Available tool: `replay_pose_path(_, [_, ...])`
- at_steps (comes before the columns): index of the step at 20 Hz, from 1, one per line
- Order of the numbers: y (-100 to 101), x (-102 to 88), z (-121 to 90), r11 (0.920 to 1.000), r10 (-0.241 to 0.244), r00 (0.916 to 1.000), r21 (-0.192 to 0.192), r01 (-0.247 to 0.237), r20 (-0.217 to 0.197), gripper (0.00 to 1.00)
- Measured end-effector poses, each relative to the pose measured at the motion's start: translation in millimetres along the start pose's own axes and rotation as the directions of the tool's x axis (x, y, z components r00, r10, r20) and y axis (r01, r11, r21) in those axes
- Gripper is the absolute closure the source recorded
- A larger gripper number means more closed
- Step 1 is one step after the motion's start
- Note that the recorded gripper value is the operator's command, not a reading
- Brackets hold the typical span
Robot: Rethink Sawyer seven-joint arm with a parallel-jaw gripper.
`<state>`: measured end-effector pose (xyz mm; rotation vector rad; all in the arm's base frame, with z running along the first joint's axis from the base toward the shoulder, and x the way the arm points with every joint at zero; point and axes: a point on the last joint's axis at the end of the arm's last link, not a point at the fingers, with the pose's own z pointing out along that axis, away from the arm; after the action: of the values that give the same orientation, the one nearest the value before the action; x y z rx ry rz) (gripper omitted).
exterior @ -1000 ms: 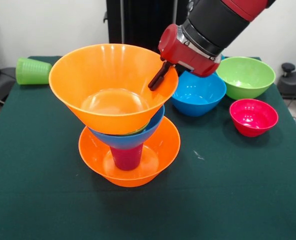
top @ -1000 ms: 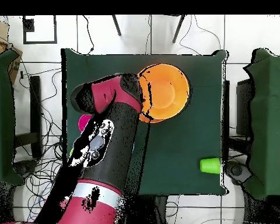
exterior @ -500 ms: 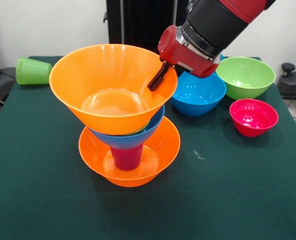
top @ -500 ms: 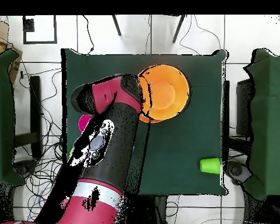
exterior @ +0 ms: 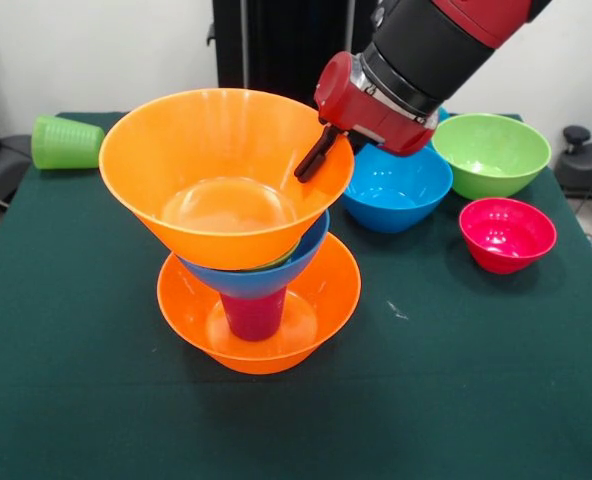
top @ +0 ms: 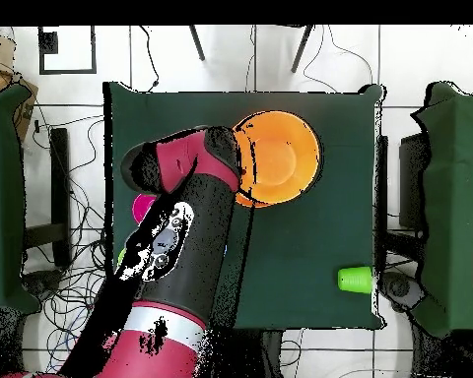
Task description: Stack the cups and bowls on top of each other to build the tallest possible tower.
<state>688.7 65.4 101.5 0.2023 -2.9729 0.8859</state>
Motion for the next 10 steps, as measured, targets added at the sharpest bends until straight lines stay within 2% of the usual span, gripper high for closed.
replay_pose_path(10, [1.1,1.4,1.1,1.0,0.001,1.0,-0.003,-0.001,-0.004,1.0])
